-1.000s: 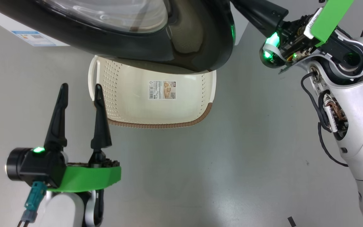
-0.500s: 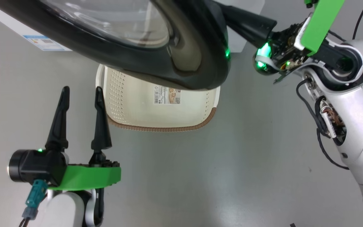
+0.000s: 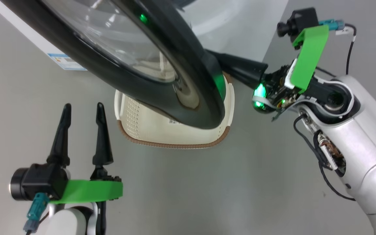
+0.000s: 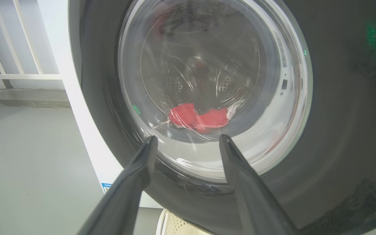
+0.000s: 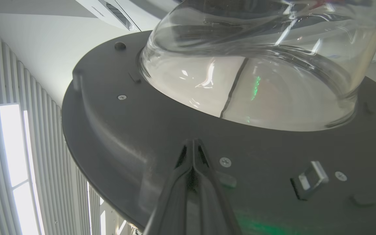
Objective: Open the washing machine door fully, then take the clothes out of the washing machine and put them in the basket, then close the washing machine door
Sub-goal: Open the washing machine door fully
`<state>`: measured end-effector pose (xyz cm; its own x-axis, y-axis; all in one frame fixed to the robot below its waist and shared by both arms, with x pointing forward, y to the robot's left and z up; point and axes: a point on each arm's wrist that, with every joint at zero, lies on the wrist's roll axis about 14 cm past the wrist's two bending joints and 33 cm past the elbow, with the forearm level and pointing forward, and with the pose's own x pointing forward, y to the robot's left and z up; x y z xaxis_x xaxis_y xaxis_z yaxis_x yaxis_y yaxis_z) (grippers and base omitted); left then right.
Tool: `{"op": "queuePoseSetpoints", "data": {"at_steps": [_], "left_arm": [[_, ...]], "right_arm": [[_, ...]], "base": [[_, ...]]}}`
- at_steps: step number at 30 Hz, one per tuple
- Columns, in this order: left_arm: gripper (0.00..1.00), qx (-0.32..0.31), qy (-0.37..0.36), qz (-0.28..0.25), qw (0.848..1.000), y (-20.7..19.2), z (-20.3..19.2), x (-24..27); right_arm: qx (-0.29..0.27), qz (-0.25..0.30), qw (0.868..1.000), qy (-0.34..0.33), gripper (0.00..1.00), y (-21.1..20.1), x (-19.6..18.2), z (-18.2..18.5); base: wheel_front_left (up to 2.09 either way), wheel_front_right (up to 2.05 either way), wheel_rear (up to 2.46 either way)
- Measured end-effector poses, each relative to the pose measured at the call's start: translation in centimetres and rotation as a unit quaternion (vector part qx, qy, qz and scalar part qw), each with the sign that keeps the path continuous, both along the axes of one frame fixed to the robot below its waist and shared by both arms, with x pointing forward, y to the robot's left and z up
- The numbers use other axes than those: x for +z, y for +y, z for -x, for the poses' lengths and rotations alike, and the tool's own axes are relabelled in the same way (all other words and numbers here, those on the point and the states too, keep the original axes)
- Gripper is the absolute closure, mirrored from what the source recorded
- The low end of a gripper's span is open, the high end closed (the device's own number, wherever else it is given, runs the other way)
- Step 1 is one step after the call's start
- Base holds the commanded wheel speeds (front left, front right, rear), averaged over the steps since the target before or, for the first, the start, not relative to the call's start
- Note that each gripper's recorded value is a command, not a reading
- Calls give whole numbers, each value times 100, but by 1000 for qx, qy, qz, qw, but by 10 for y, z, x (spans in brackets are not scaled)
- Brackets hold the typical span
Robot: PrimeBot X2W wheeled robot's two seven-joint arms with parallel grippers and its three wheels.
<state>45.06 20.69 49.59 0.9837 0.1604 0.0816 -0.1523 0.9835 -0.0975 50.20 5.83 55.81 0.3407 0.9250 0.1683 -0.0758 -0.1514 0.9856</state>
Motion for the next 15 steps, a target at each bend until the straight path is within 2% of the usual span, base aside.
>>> {"op": "queuePoseSetpoints", "data": {"at_steps": [15], "left_arm": [[0, 63, -8, 0, 998, 34, 54, 20]], "right_arm": [[87, 26, 996, -10, 100, 41, 10, 64]], "base": [[0, 0, 0]]}}
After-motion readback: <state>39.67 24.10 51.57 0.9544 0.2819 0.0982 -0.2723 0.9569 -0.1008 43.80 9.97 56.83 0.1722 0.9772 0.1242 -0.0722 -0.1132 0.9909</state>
